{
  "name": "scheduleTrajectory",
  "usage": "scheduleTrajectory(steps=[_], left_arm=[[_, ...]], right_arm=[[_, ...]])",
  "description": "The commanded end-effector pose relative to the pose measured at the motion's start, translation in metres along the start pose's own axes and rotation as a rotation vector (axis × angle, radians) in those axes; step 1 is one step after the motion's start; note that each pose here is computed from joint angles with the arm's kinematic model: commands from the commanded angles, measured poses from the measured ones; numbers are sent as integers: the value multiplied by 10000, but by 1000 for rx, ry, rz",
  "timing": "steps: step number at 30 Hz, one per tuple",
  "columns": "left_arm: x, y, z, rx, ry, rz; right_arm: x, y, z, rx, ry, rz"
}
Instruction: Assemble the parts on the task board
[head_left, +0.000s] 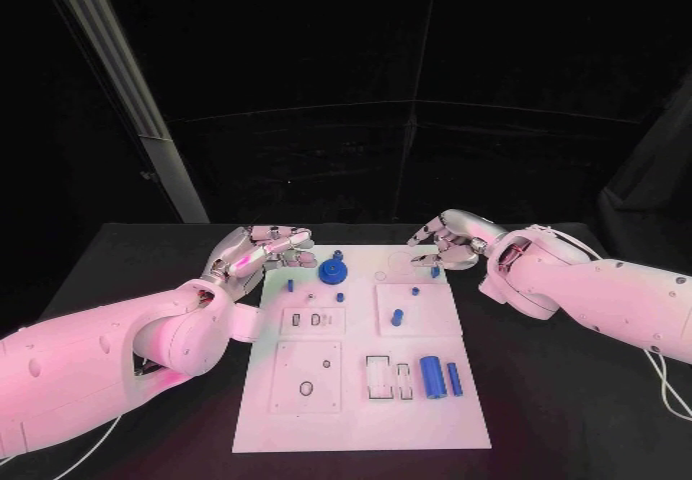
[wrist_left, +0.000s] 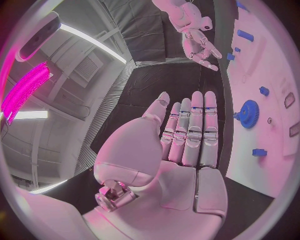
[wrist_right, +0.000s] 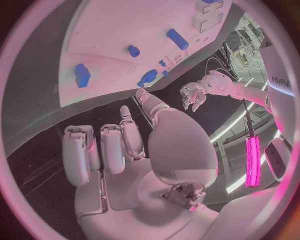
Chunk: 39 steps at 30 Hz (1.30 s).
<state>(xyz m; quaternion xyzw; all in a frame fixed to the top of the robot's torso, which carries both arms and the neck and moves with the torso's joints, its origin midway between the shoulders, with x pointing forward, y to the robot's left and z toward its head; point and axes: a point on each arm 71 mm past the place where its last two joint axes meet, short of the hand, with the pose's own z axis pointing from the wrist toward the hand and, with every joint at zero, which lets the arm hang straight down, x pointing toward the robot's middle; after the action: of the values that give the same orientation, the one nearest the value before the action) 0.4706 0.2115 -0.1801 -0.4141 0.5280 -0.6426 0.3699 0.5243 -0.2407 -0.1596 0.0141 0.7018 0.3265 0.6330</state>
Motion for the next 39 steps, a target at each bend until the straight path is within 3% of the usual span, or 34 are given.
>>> scheduleTrajectory(steps=[1, 12, 26, 39], left_arm=[[20, -5, 10, 2, 21, -11], [18, 14, 28, 1, 18, -9], [16, 36, 37, -3, 16, -9], [16, 44, 37, -5, 16, -9]], right_arm=[[-44, -85, -36, -22, 22, 81], [-128, -388, -95, 46, 20, 53], [47, -561, -129, 95, 81, 37], [113, -613, -118, 117, 89, 23]])
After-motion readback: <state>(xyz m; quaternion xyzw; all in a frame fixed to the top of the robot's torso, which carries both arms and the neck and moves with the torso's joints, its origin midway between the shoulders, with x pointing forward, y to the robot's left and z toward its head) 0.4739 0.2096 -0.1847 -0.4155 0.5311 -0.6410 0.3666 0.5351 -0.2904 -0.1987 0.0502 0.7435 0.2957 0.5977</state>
